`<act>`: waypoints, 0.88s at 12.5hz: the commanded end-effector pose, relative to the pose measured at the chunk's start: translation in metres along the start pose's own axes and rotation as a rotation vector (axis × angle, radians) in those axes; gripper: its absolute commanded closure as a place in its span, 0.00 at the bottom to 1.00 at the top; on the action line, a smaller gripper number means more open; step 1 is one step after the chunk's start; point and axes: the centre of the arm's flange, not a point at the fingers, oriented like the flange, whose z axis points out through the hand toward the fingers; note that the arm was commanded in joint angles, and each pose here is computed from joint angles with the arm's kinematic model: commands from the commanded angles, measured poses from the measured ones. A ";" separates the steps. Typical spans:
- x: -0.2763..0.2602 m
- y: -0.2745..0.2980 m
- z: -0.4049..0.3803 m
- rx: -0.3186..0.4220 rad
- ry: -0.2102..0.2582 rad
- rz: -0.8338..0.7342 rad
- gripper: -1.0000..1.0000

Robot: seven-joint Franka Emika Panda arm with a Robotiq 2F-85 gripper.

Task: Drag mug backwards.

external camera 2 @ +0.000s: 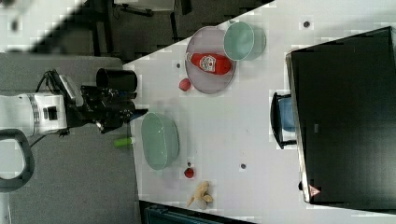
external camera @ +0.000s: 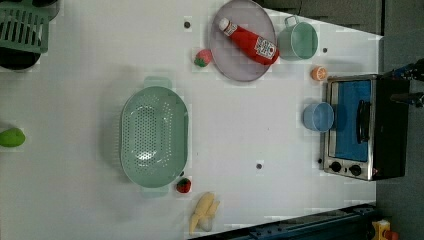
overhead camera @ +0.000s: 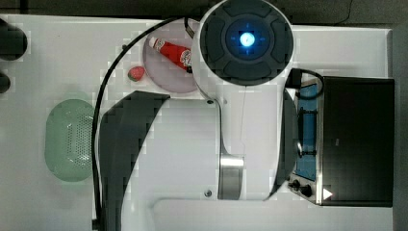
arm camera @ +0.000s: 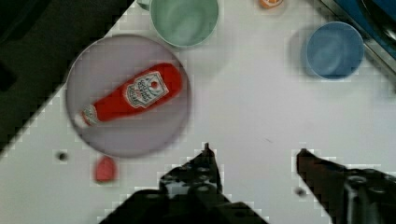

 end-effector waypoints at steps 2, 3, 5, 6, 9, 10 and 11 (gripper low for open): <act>-0.021 0.065 -0.082 -0.016 -0.012 -0.003 0.09; -0.019 0.062 -0.080 -0.010 -0.007 -0.003 0.00; -0.006 0.052 -0.069 0.008 0.013 0.002 0.00; 0.005 0.044 -0.057 0.023 0.028 0.010 0.00; 0.057 0.017 0.004 0.052 0.069 0.072 0.00; 0.076 0.010 0.030 0.054 0.079 0.106 0.00; 0.094 0.003 0.058 0.049 0.084 0.146 0.00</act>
